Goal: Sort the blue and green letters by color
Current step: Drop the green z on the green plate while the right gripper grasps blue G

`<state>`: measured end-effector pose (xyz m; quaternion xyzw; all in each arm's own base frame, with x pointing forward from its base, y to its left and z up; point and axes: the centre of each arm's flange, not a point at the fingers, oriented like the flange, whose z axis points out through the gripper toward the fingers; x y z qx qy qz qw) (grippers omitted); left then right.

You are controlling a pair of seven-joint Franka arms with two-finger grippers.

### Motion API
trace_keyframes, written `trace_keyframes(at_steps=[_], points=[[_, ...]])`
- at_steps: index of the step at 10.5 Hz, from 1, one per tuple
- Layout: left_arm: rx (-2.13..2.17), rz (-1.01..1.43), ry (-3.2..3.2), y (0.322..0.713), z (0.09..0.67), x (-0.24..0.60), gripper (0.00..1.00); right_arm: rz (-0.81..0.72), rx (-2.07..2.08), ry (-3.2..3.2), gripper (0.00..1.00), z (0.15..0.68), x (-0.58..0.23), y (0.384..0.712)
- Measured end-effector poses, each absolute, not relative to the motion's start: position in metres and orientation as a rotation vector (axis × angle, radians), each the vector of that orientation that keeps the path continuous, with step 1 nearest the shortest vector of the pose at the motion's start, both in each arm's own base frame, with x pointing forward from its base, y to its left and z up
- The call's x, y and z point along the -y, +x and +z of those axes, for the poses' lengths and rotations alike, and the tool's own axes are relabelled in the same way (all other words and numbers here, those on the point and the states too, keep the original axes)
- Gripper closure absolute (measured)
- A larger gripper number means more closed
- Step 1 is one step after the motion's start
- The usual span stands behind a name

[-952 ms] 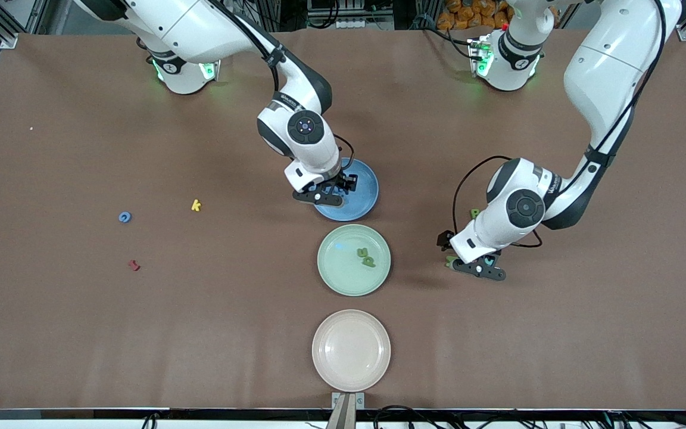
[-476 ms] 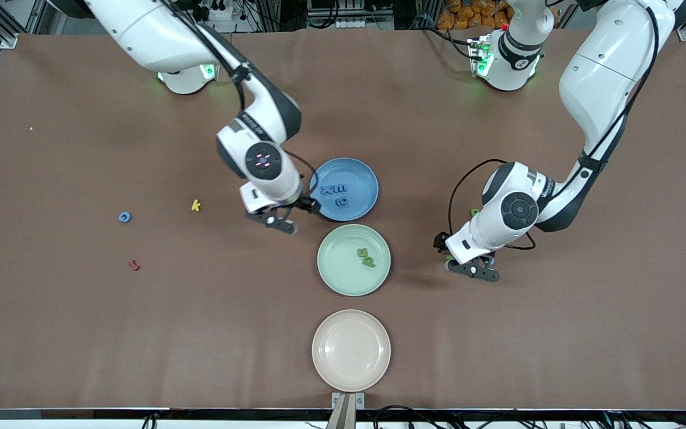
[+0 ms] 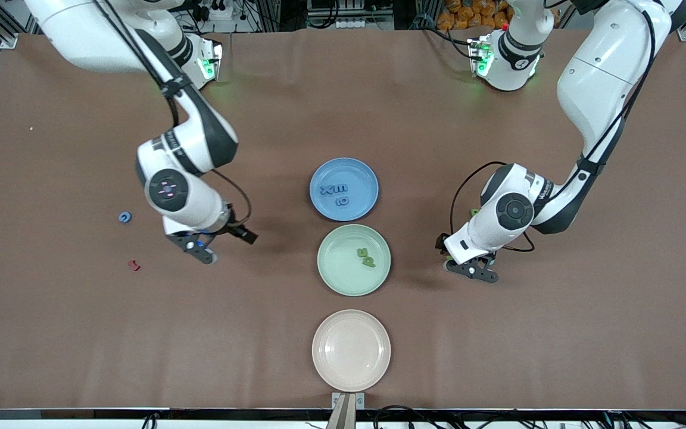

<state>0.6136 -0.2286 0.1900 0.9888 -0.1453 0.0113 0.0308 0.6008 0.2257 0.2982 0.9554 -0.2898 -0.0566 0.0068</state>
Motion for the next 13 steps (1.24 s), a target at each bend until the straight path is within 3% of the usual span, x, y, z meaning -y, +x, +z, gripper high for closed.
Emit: trace_keyframes(at_steps=[5,8,11,12,13], points=[[0.467,0.034,3.049,0.614,0.182,0.243,0.2,-0.172,1.057,2.949,0.0,0.304,-0.066,0.628],[0.456,0.036,3.06,0.619,0.177,0.239,0.28,-0.11,1.088,2.944,0.0,0.287,0.005,0.609],[0.457,0.041,3.065,0.62,0.177,0.238,0.44,-0.069,1.033,2.945,0.0,0.262,0.076,0.565],[0.457,0.048,3.067,0.622,0.179,0.238,0.59,-0.046,1.013,2.953,0.0,0.251,0.091,0.552],[0.458,0.049,3.067,0.622,0.179,0.238,0.66,-0.032,1.002,2.96,0.0,0.242,0.096,0.542]])
